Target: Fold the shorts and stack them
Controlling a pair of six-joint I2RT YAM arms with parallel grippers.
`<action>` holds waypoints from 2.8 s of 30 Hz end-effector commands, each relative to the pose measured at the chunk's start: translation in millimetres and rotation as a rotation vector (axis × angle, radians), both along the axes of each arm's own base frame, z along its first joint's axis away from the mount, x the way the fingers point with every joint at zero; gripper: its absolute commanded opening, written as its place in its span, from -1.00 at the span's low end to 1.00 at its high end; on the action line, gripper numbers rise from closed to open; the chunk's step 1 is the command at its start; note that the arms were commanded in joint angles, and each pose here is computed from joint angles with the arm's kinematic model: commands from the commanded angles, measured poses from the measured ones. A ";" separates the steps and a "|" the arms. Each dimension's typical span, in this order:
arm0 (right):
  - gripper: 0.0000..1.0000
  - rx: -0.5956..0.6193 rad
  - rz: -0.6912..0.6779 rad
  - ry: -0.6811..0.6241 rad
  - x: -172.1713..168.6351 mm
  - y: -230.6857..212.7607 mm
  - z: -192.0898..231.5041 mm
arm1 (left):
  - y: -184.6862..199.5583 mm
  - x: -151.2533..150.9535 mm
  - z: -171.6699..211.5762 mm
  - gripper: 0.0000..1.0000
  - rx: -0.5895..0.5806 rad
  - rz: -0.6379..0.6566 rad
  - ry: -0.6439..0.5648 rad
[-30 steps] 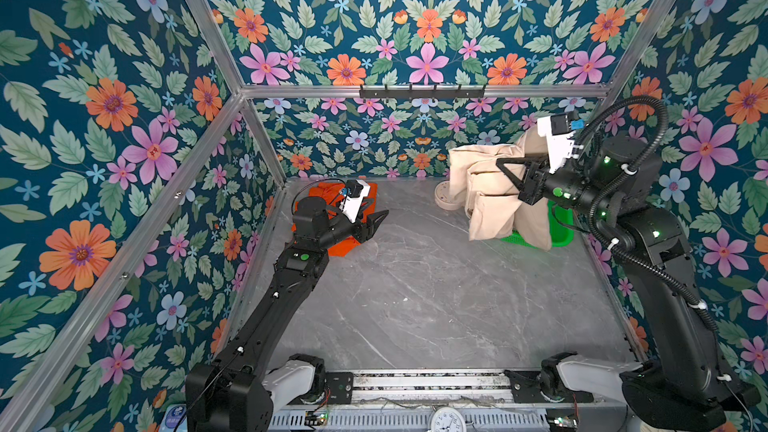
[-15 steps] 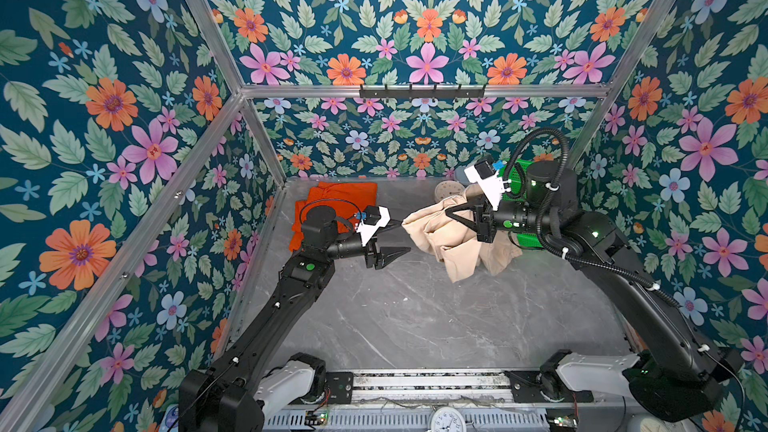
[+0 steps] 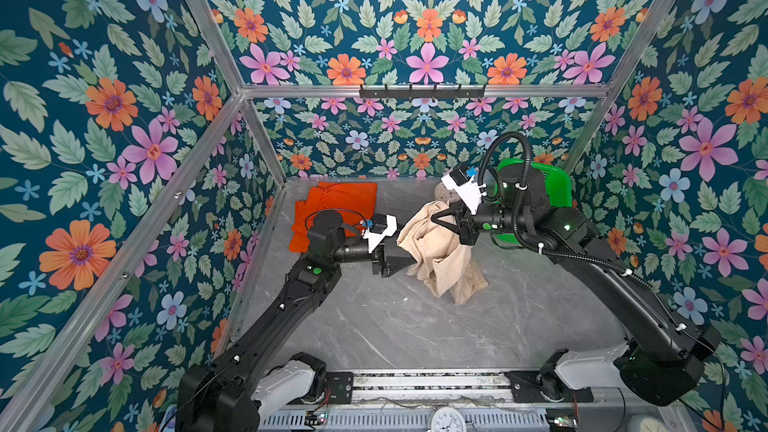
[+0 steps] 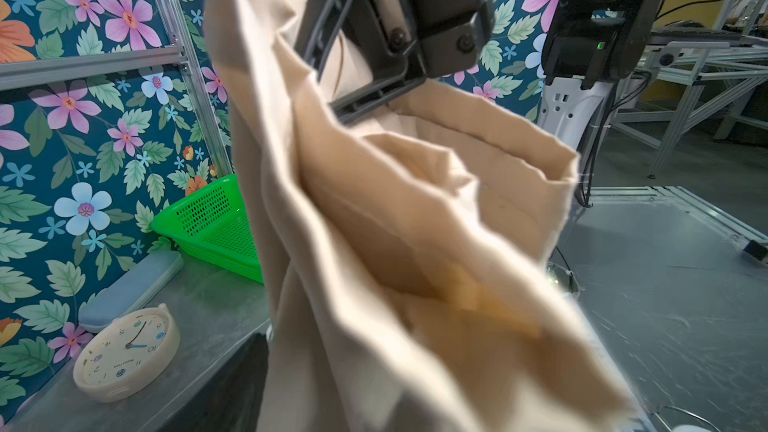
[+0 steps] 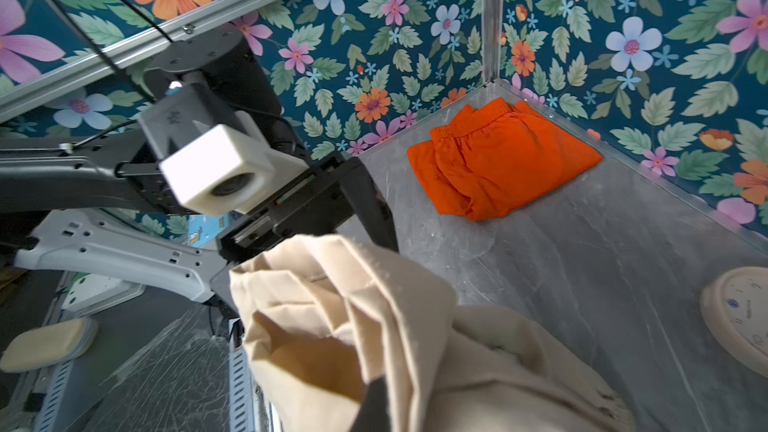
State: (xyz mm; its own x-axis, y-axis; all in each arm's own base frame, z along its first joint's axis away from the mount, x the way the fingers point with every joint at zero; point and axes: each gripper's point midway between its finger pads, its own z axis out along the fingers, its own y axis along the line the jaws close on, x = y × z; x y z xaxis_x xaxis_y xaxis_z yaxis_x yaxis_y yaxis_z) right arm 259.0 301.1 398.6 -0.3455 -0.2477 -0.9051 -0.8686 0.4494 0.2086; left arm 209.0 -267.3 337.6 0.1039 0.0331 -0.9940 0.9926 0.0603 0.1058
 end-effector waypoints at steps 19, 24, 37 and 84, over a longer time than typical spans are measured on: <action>-1.00 0.027 0.017 -0.031 -6.2 -1.3 -0.3 | 2.6 33.0 11.5 -0.23 -0.085 0.170 0.030; -0.64 -0.009 -0.139 -0.042 5.9 -23.4 -22.7 | 18.8 61.5 15.8 -0.96 -0.051 0.392 0.031; 0.30 -0.170 -0.527 0.139 10.1 -95.0 -124.9 | 67.3 111.4 -5.6 -1.00 0.168 0.808 0.056; 0.86 0.001 -0.403 0.084 67.8 112.4 -142.7 | 43.1 113.1 160.8 -1.00 -0.023 0.699 -0.103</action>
